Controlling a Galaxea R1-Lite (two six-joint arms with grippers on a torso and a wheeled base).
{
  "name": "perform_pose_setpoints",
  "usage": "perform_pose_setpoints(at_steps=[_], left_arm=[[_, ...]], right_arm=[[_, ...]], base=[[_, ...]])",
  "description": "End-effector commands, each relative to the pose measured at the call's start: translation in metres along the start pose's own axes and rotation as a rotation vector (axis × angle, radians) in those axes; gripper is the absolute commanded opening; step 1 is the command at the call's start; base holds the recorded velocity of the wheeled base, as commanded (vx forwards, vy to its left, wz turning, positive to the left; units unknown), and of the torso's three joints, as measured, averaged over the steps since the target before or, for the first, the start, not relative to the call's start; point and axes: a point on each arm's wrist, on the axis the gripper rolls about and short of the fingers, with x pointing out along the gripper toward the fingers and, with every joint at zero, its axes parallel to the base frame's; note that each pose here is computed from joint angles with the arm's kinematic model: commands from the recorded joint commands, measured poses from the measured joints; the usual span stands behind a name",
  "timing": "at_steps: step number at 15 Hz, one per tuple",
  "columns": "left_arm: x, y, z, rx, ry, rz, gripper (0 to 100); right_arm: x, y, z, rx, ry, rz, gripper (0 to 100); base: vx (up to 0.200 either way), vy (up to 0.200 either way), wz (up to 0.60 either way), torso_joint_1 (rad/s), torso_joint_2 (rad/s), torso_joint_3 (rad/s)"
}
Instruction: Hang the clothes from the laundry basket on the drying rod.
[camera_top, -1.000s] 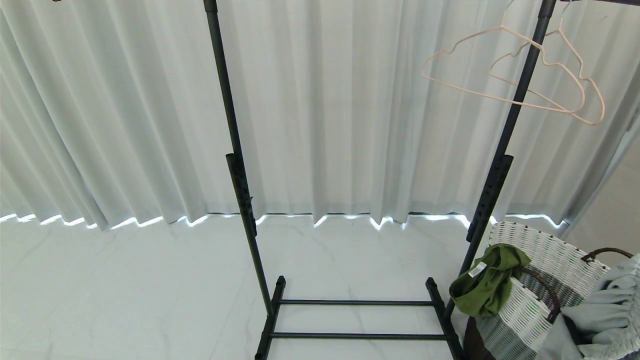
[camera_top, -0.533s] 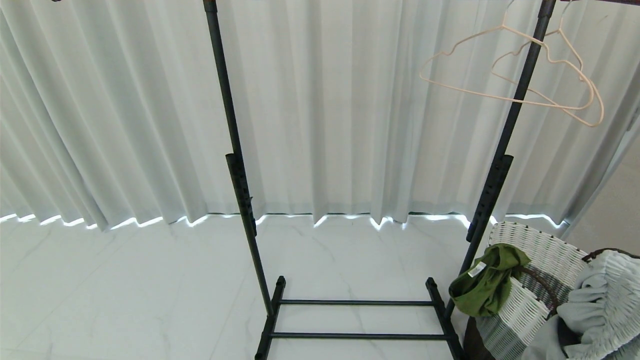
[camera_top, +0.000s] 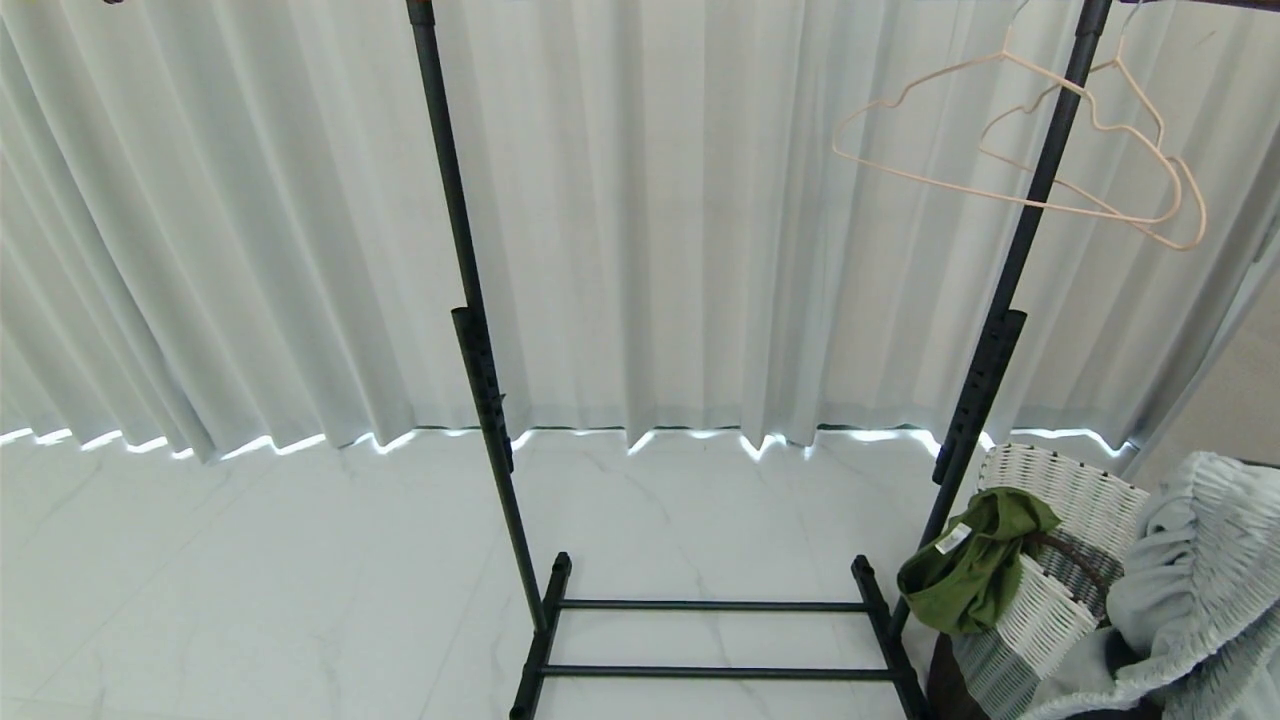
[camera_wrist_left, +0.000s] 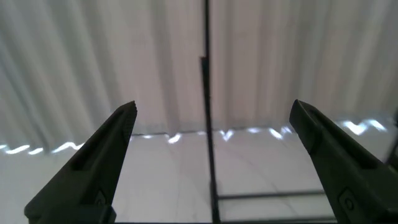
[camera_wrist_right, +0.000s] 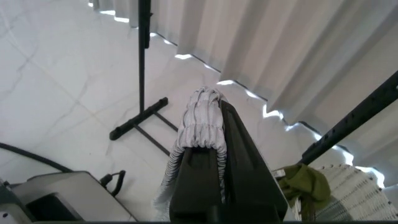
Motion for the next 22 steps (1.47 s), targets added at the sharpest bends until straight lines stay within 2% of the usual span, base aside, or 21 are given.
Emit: perform_pose_setpoints(at_steps=[1,2,4,5,7,9,11,12,14,16,19,22], left_arm=[[0.053,0.002,0.012,-0.032,0.217,-0.218,100],[0.081,0.005,0.028,-0.054,0.262,-0.306,100],[0.129,0.004,0.053,-0.073,0.301,-0.425,100],[0.151,-0.001,0.061,-0.08,0.317,-0.48,100],[0.185,-0.021,0.063,-0.071,0.373,-0.578,100],[0.206,-0.054,0.054,-0.04,0.451,-0.661,100],[0.223,-0.105,0.039,-0.002,0.482,-0.812,100],[0.226,-0.129,0.032,0.02,0.498,-0.852,100],[0.219,-0.179,0.016,0.044,0.556,-0.886,100],[0.219,-0.216,0.001,0.04,0.539,-0.928,100],[0.219,-0.255,-0.021,0.015,0.463,-0.992,100],[0.209,-0.274,-0.031,0.031,0.473,-1.047,100]], right_arm=[[0.009,-0.003,0.009,-0.001,0.001,0.002,0],[0.013,-0.004,0.016,-0.001,-0.01,0.028,0],[0.017,-0.002,0.026,0.041,-0.05,0.092,0],[0.02,-0.001,0.032,0.059,-0.073,0.108,0],[0.027,-0.002,0.035,0.098,-0.057,0.114,0],[0.032,-0.002,0.03,0.111,-0.003,0.117,0],[0.034,-0.002,0.031,0.112,-0.004,0.118,0],[0.033,-0.002,0.033,0.113,-0.01,0.117,0],[0.031,-0.002,0.032,0.112,-0.015,0.12,0],[0.025,0.0,0.033,0.109,-0.034,0.127,0],[0.02,0.001,0.036,0.111,-0.064,0.131,0],[0.019,0.001,0.036,0.139,-0.068,0.134,0]], base=[[0.0,0.0,0.0,0.0,0.0,0.0],[0.0,0.0,0.0,0.0,0.0,0.0],[0.0,0.0,0.0,0.0,0.0,0.0],[0.0,0.0,0.0,0.0,0.0,0.0],[0.0,0.0,0.0,0.0,0.0,0.0],[0.0,0.0,0.0,0.0,0.0,0.0],[0.0,0.0,0.0,0.0,0.0,0.0],[0.0,0.0,0.0,0.0,0.0,0.0],[0.0,0.0,0.0,0.0,0.0,0.0],[0.0,0.0,0.0,0.0,0.0,0.0],[0.0,0.0,0.0,0.0,0.0,0.0],[0.0,0.0,0.0,0.0,0.0,0.0]])
